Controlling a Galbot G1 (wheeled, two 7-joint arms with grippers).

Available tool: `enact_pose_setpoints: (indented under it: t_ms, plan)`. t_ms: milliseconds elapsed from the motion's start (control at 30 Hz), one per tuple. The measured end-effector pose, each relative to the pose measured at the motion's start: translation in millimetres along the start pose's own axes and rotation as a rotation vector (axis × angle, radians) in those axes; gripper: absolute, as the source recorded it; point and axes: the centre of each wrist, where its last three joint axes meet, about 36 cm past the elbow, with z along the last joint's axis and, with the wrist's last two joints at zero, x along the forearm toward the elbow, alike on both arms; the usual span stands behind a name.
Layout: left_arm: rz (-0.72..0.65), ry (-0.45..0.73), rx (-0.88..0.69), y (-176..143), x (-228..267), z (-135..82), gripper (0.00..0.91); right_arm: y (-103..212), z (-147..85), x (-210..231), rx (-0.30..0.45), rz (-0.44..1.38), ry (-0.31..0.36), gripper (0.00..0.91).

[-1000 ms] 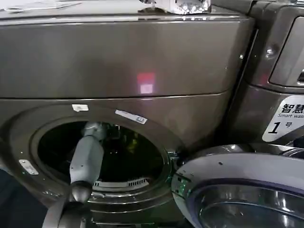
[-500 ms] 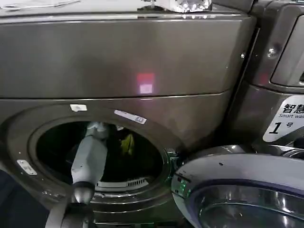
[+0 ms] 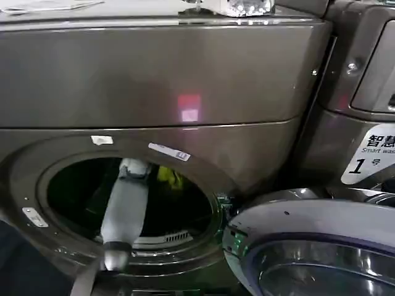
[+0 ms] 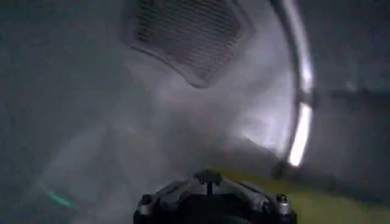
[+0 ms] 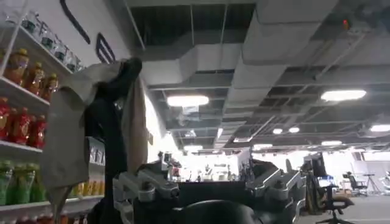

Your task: Grasp the clothes from the dryer.

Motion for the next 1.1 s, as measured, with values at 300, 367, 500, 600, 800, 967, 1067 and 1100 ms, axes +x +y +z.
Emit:
enact_pose_setpoints:
  t_ms: [300, 367, 500, 600, 800, 967, 1067, 1100]
  plan:
    - [-0.101, -0.01, 0.218, -5.4, 9.9, -12.9, 0.0, 3.3, 0.7, 1.3, -0.001, -0.006, -0.003, 0.907]
    - [-0.109, -0.006, 0.245, -6.3, 10.7, -14.0, 0.0, 3.3, 0.2, 1.3, 0.0, -0.006, -0.004, 0.907]
    - [-0.119, 0.003, 0.279, -7.3, 11.8, -14.4, 0.0, 3.0, -0.4, 2.0, 0.001, -0.006, -0.006, 0.907]
    - [-0.121, 0.008, 0.292, -7.5, 12.4, -14.5, 0.0, 3.6, -2.4, 2.4, 0.0, -0.002, -0.006, 0.907]
    - [-0.125, 0.012, 0.306, -6.4, 13.5, -14.9, 0.0, 5.9, -7.4, 3.8, -0.006, 0.01, 0.012, 0.907]
    - [-0.126, 0.014, 0.314, -5.4, 13.6, -14.4, 0.0, 4.8, -10.6, 4.1, -0.007, 0.02, 0.024, 0.907]
    - [-0.124, 0.015, 0.315, -5.8, 13.0, -15.2, 0.0, 4.6, -11.9, 4.6, -0.006, 0.023, 0.031, 0.907]
    - [-0.124, 0.014, 0.316, -5.8, 12.7, -16.1, 0.0, 4.8, -12.4, 4.9, -0.006, 0.023, 0.032, 0.907]
